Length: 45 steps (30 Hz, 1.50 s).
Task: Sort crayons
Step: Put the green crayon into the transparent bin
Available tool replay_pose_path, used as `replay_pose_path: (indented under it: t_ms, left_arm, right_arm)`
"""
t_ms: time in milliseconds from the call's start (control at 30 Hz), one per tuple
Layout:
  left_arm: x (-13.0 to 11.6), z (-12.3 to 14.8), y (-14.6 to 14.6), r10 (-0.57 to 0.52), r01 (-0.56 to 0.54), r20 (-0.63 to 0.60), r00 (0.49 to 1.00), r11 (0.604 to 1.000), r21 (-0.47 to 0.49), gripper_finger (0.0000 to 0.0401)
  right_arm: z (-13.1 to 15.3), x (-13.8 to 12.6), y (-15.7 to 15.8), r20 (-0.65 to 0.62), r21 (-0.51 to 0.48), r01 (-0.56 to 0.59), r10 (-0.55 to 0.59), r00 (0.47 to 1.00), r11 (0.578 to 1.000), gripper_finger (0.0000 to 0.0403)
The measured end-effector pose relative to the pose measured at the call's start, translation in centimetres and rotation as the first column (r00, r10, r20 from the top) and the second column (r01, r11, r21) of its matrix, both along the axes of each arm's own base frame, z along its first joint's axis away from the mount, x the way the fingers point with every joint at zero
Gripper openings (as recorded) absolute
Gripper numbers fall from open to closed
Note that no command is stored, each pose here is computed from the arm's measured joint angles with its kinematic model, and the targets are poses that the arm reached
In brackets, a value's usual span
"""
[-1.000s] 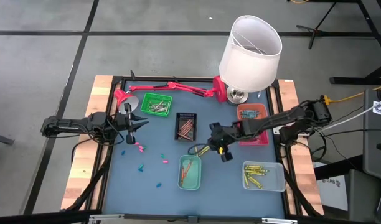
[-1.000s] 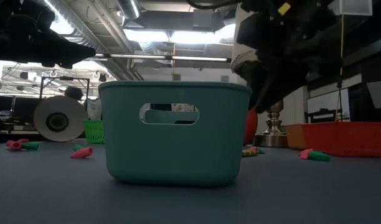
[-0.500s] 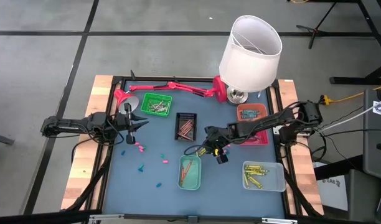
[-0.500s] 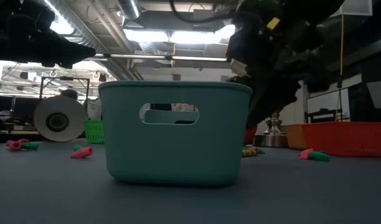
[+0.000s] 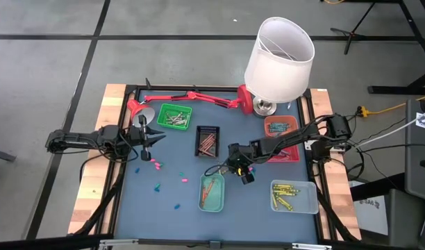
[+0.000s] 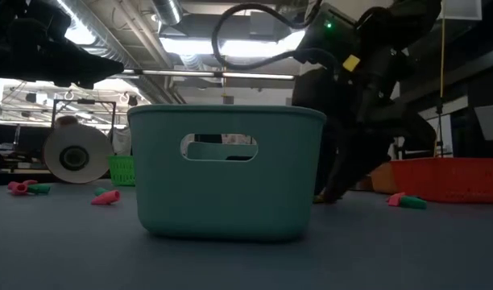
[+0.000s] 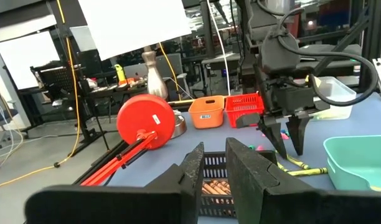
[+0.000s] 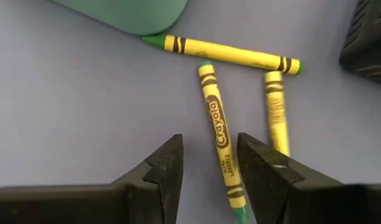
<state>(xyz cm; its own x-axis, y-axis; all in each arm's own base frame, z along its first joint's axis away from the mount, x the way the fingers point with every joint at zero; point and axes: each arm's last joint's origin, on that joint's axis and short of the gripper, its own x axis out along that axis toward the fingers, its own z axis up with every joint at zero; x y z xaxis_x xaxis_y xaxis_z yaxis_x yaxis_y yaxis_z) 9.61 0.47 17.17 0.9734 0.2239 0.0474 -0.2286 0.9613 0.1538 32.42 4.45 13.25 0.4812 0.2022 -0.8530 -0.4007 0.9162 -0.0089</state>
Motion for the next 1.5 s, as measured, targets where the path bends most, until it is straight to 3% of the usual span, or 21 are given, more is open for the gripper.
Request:
replay_pose_path:
  t_ms: [667,1200,1500]
  left_arm:
    - [0.0,0.0,0.0,0.0,0.0,0.0,1.0,1.0,0.0,0.0053]
    - [0.0,0.0,0.0,0.0,0.0,0.0,1.0,1.0,0.0,0.0053]
    - [0.0,0.0,0.0,0.001,-0.001,0.0,1.0,1.0,0.0,0.0053]
  right_arm:
    - [-0.2,-0.7,0.0,-0.093,0.027,-0.004,0.006,0.996,1.0,0.0148]
    - [-0.3,-0.9,0.0,-0.106,0.025,-0.001,0.004,0.994,1.0,0.0017]
    - [0.6,-1.6,-0.1,-0.121,0.014,0.003,-0.001,0.993,1.0,0.0027]
